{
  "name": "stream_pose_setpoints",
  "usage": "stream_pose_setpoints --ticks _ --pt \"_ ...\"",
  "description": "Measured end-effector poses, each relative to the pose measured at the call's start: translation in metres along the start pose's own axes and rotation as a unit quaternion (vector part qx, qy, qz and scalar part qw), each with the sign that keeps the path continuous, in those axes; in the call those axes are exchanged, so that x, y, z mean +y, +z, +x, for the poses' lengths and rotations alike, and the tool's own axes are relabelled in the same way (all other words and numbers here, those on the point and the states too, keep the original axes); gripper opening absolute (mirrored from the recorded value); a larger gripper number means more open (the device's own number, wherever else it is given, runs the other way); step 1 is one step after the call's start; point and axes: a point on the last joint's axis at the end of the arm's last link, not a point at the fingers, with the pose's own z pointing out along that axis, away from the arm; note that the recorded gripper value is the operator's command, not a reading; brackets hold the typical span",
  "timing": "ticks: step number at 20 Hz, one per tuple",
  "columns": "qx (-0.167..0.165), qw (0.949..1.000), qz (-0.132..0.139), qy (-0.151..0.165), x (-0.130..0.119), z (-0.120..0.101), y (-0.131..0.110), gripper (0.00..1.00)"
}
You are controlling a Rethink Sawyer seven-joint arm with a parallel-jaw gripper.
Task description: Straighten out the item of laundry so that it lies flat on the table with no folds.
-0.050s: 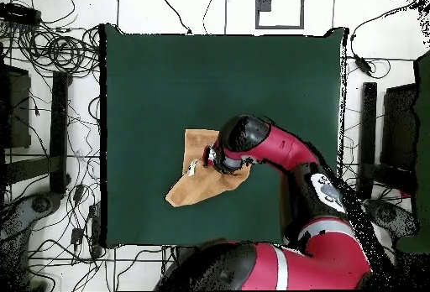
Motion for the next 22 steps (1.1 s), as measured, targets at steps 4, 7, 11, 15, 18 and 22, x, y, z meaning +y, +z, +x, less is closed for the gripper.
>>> stream_pose_setpoints --ticks 4,7,11,15,18,22 --pt "0.013 0.9999 -0.004 0.005 -0.006 0.000 0.016 1.00" --pt "0.018 0.9998 -0.005 0.006 -0.007 -0.001 0.022 1.00" --pt "0.022 0.9997 -0.006 0.006 -0.007 -0.002 0.023 1.00" --pt "0.040 0.9992 -0.008 0.006 -0.007 0.002 0.022 1.00" --pt "0.055 0.9984 -0.011 0.006 -0.006 0.006 0.022 1.00" --pt "0.078 0.9968 -0.013 0.005 -0.004 0.012 0.022 1.00"
